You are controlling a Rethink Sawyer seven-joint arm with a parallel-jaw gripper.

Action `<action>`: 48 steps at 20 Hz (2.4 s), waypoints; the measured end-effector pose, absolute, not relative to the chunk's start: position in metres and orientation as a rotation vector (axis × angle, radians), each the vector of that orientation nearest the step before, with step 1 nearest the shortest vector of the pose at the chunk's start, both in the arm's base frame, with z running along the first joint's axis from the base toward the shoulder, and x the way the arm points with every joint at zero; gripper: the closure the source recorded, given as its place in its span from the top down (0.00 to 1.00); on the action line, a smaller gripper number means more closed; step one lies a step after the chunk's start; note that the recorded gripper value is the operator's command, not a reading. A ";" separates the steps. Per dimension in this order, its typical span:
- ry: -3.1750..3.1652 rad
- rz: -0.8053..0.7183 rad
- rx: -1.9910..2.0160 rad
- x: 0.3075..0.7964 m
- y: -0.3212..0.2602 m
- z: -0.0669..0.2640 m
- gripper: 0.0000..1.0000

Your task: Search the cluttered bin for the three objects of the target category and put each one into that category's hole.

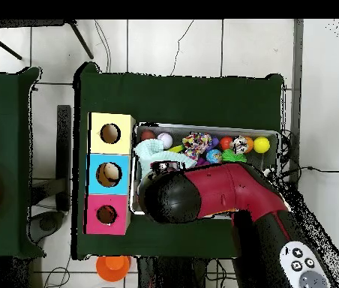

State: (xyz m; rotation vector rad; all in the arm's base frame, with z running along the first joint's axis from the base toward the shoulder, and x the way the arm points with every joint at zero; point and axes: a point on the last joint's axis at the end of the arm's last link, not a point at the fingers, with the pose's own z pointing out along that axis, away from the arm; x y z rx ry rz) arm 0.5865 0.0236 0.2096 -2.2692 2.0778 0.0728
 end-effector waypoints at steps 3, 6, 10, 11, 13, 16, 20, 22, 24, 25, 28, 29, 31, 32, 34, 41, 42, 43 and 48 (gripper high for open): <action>2.076 0.059 -2.274 0.586 0.026 0.208 0.00; 2.073 0.051 -2.284 0.584 0.031 0.205 0.00; 2.060 0.044 -2.303 0.580 0.042 0.203 0.00; 2.052 0.040 -2.312 0.579 0.047 0.202 0.00; 2.041 0.034 -2.322 0.577 0.055 0.200 0.00; 2.021 0.026 -2.339 0.574 0.067 0.198 0.00; 2.000 0.025 -2.366 0.568 0.082 0.196 0.00; 1.991 0.028 -2.381 0.565 0.089 0.194 0.00; 1.987 0.032 -2.390 0.562 0.092 0.193 0.00; 1.989 0.037 -2.393 0.560 0.092 0.192 0.00; 2.000 0.057 -2.398 0.553 0.092 0.189 0.00; 2.005 0.064 -2.397 0.551 0.092 0.188 0.00; 2.028 0.095 -2.386 0.544 0.091 0.186 0.00; 2.033 0.099 -2.381 0.544 0.091 0.186 0.00; 2.052 0.108 -2.354 0.546 0.090 0.187 0.00; 2.067 0.081 -2.268 0.554 0.091 0.180 0.00; 2.061 0.063 -2.249 0.557 0.092 0.178 0.00; 2.058 0.051 -2.239 0.559 0.093 0.176 0.00; 2.054 0.013 -2.216 0.565 0.094 0.171 0.00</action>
